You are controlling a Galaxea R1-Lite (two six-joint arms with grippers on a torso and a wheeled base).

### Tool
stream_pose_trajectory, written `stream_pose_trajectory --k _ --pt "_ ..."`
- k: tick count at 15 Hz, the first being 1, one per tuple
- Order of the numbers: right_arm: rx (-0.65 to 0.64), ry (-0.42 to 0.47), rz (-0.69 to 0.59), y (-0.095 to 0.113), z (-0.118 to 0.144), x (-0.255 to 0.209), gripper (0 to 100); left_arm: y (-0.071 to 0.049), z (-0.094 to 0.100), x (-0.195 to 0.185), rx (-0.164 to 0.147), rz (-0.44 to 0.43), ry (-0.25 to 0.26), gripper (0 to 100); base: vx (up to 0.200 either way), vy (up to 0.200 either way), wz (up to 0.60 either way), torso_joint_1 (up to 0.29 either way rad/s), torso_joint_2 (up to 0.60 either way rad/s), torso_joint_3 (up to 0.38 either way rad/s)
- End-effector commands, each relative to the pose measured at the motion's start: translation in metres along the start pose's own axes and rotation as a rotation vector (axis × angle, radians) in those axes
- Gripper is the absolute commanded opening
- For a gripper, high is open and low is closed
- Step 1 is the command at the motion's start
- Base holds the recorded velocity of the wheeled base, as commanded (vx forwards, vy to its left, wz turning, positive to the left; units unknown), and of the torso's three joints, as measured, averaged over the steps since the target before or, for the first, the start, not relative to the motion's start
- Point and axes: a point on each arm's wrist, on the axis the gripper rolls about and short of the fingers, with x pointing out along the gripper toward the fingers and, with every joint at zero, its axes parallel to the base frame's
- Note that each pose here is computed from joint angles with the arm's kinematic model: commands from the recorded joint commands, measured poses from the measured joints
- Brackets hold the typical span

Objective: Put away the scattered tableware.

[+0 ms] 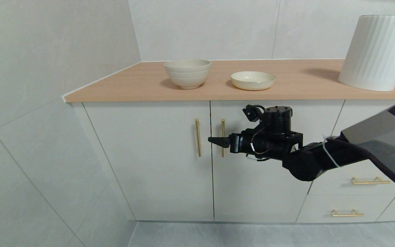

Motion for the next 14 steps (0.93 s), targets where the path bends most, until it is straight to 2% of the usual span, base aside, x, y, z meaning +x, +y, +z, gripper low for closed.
stream_pose_trajectory --k 1,4,14 --pt "0.016 -0.037 0.018 -0.002 -0.002 0.007 100 0.000 0.000 0.000 -0.001 0.001 0.000 100 0.000 0.000 0.00 0.000 0.00 0.000" --pt "0.033 -0.046 0.023 -0.002 -0.001 0.009 100 0.000 0.000 0.000 0.001 0.001 0.000 100 0.000 0.000 0.00 0.000 0.00 0.000" --pt "0.078 -0.042 0.078 0.021 -0.005 0.009 100 0.000 0.000 0.000 -0.001 -0.001 0.000 100 0.000 0.000 0.00 0.000 0.00 0.000"
